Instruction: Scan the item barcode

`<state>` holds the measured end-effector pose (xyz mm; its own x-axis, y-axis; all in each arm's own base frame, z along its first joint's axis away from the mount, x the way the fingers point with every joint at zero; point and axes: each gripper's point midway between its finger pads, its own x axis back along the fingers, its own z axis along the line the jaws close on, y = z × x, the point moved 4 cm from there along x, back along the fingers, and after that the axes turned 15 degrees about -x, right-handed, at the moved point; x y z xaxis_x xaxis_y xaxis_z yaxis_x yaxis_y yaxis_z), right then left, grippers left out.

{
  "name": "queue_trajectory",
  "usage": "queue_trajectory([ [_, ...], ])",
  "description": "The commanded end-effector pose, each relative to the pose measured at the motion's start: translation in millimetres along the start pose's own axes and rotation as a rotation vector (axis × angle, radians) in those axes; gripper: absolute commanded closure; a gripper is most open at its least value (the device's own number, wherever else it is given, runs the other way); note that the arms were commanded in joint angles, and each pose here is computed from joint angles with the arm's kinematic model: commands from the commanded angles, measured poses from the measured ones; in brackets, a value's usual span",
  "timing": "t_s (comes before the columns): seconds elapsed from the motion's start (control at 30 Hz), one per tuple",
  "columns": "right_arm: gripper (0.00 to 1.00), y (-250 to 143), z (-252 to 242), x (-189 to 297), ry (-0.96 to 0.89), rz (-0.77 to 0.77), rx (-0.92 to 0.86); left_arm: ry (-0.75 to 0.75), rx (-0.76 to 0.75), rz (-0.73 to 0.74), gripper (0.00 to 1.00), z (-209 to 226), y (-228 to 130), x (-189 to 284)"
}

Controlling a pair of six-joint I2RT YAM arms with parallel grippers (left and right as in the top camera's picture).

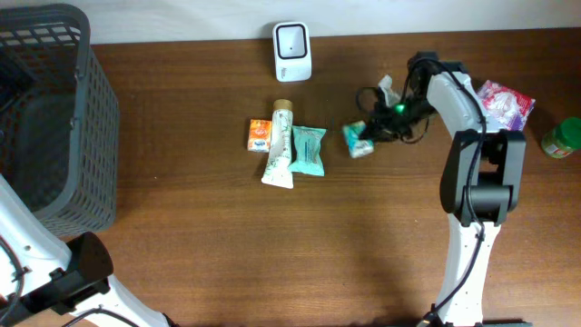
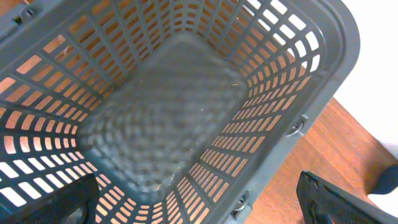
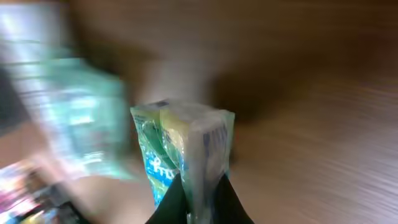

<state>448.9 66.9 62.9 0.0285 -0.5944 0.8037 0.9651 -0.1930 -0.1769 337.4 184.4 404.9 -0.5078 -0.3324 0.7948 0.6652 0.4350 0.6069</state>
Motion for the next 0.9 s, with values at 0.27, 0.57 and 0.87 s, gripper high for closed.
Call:
queue_trajectory([
  [0.27, 0.51, 14.9, -14.2, 39.5, -0.346, -0.116, -0.002, 0.005, 0.008, -0.009, 0.01, 1.3, 0.5, 3.2],
  [0.57, 0.73, -2.9, -2.4, 15.4, -0.365, -0.036, 0.036, 0.005, 0.008, -0.009, 0.01, 1.3, 0.5, 3.2],
  [0.87, 0.69, -1.3, -7.4, 14.8, -0.420, -0.047, 0.044, 0.005, 0.008, -0.009, 0.01, 1.3, 0.5, 3.2],
])
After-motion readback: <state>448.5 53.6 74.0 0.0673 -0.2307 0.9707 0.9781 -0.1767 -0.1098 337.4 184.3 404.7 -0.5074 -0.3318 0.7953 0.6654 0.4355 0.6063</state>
